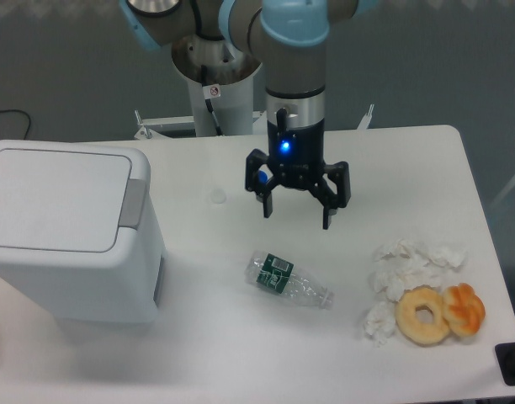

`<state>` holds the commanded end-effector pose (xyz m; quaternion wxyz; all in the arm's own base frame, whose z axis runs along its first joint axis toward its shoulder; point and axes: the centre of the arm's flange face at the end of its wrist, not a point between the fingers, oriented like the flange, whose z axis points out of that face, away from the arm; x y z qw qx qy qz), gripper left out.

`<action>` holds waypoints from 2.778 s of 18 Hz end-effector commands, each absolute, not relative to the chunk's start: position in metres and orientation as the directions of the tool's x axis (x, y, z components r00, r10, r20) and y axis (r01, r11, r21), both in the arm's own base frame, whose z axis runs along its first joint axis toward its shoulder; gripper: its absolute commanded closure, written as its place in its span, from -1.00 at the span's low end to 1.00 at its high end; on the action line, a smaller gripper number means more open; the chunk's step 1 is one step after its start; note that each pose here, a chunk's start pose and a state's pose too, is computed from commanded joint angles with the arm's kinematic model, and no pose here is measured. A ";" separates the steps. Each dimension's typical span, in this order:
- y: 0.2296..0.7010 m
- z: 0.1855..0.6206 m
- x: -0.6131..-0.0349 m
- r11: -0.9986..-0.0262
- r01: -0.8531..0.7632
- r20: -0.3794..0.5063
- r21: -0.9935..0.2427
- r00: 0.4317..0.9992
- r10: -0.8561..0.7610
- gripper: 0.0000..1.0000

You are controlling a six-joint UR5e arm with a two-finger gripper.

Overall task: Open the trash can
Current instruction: 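Move the open gripper across the table toward the white trash bin, then lower the gripper onto the lid edge of the white trash bin, then press the gripper finger on the bin lid to flip it open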

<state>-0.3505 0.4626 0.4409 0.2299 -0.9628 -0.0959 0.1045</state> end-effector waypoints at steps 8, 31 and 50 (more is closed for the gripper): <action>0.469 0.466 -0.326 -0.786 0.226 0.005 -0.575 0.962 0.274 -1.00; 0.494 0.484 -0.260 -0.704 0.385 0.224 -0.597 0.922 0.315 -1.00; 0.499 0.468 -0.253 -0.726 0.378 0.231 -0.575 0.926 0.300 -1.00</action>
